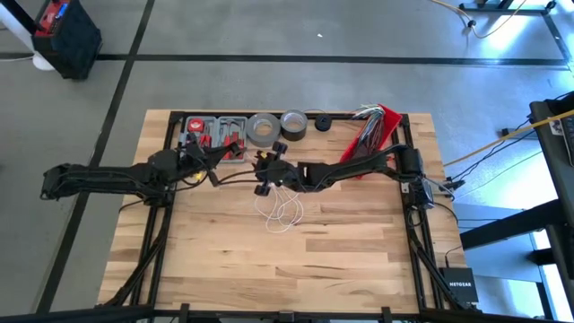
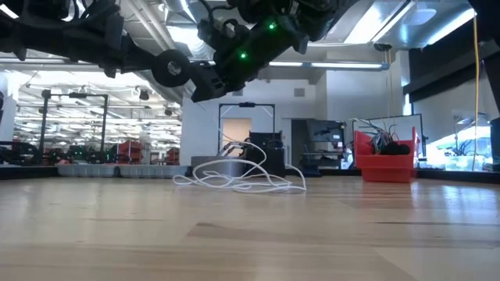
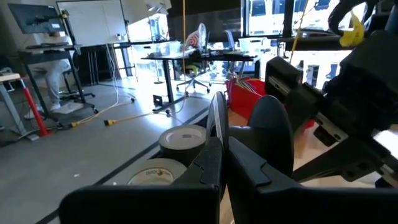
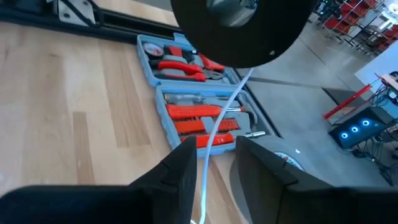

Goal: Coil cords
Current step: Coil the white wire on the black spool

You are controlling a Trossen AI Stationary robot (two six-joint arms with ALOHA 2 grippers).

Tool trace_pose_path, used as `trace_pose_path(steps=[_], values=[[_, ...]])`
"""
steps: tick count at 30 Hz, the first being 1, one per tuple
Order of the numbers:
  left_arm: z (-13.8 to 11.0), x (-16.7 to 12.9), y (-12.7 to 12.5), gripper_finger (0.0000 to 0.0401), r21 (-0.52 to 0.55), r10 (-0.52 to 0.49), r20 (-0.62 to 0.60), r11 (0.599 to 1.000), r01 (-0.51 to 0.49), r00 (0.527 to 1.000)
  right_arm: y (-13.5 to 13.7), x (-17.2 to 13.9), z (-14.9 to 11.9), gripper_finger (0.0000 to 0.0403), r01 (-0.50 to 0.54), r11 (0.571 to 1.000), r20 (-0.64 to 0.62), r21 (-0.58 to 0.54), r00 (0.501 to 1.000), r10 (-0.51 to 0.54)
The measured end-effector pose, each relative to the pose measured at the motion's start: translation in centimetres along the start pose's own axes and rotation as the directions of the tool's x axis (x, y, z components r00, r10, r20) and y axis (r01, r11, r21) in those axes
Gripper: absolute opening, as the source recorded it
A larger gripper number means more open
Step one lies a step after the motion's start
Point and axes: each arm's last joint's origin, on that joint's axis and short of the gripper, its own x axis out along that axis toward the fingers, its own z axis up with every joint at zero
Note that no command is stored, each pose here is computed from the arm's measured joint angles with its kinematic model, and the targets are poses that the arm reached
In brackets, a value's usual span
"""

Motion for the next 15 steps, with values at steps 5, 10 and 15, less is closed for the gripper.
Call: trace_pose_path(steps=[5, 10, 15], values=[[0.1, 0.0, 0.0, 0.0, -0.023, -0.002, 0.006, 1.0, 0.002, 1.0, -0.2, 0.1, -0.1, 0.0113, -0.006, 1.0, -0.007, -0.001, 1.0, 0.006], [0.1, 0.0, 0.0, 0.0, -0.031, -0.004, 0.014, 1.0, 0.004, 1.0, 0.1, 0.5, -0.7, 0.0083, -0.031, 0.999, -0.033, -0.019, 0.999, 0.03], [0.1, 0.0, 0.0, 0.0, -0.032, -0.006, 0.015, 0.999, 0.007, 1.0, 0.1, 0.5, -1.3, 0.005, -0.008, 0.998, -0.08, -0.06, 0.997, 0.003]])
